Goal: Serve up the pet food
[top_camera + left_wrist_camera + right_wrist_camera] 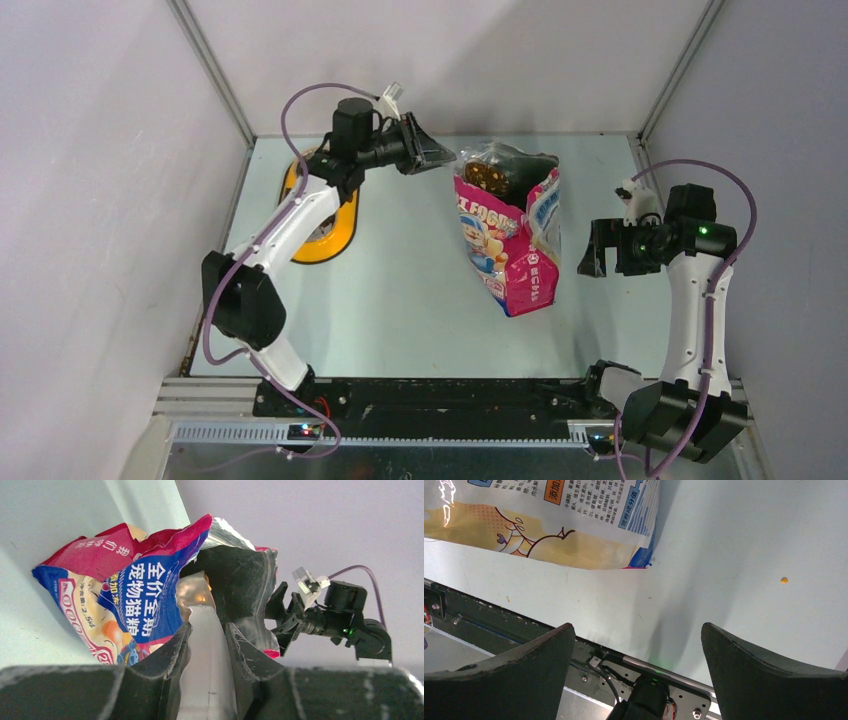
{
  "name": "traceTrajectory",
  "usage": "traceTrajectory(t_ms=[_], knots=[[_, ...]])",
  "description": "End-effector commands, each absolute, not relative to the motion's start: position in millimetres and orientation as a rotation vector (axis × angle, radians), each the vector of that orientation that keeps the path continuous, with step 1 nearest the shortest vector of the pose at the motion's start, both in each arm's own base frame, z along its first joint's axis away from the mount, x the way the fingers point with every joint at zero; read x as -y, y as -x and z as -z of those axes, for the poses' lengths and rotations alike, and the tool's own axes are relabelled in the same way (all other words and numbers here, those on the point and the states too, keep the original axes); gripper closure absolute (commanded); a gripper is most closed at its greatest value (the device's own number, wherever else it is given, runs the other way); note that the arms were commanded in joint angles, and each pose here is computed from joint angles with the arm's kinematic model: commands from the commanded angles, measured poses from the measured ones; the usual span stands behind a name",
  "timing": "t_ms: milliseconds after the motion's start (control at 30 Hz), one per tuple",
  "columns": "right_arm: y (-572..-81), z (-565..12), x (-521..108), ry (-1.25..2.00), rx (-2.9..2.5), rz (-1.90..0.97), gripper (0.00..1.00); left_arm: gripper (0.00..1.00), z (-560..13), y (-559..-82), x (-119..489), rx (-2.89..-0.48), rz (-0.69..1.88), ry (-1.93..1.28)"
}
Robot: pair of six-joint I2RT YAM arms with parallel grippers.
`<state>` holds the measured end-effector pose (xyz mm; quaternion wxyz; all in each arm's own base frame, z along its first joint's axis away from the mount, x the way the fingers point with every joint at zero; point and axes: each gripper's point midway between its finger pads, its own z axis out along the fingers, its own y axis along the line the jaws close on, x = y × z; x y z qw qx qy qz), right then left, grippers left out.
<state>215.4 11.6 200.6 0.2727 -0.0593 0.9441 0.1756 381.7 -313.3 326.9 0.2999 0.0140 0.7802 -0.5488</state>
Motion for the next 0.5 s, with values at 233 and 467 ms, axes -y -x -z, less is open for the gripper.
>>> traceTrajectory(t_ms=[233, 467], knots=[[-221, -213, -11, 0.183, -2.502, -0.464, 0.0, 1.0, -359, -365, 327, -1.998, 1.505, -0.109], [-217, -210, -9, 0.186, -2.519, -0.446, 0.0, 1.0, -358, -374, 322, -1.931, 1.848, 0.207]])
